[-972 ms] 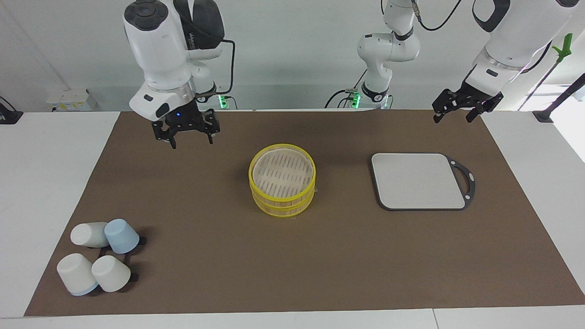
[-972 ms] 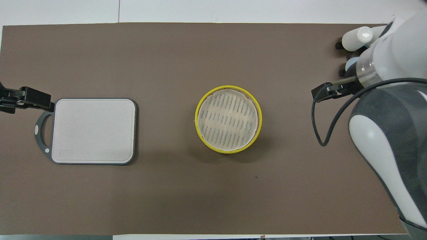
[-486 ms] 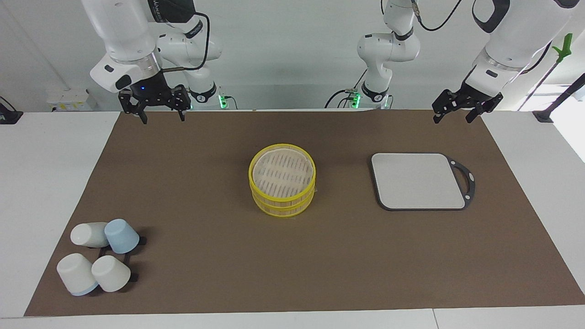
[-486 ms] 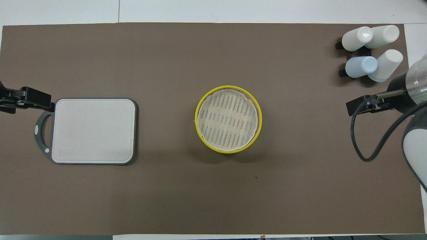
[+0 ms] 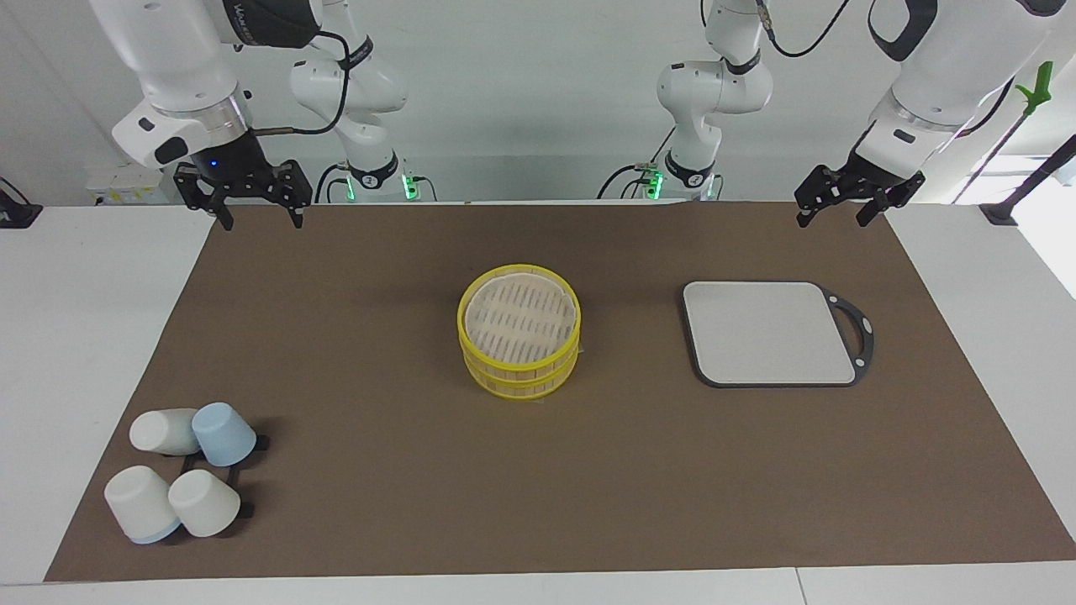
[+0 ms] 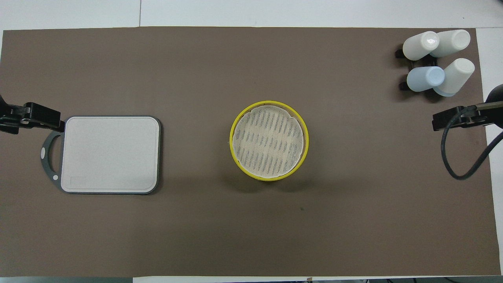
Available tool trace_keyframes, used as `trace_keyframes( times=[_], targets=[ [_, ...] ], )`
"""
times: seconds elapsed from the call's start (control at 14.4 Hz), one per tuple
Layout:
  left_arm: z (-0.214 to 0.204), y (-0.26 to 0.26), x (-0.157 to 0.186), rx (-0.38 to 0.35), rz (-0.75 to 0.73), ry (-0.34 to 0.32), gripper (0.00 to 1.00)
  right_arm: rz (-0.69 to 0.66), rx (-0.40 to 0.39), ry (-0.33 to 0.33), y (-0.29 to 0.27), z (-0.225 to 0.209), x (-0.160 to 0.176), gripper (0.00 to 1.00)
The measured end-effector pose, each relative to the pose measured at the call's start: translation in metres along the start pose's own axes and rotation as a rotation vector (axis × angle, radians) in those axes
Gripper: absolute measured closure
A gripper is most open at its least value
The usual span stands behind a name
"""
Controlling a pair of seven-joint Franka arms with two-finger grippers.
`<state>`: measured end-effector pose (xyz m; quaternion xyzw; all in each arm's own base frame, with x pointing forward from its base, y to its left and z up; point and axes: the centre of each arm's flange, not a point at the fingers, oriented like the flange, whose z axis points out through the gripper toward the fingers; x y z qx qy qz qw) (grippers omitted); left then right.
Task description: Place bun in steamer
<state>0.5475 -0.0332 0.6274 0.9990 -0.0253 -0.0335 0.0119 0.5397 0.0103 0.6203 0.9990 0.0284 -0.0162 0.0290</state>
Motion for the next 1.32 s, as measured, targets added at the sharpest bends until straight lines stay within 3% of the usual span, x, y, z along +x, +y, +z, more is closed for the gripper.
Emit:
trace_keyframes(
  times=[1.32],
  targets=[
    [0.0001, -0.0001, 0.0002, 0.0, 0.0, 0.002, 0.0, 0.007, 0.038, -0.027, 0.0, 0.012, -0.0027, 0.0]
  ],
)
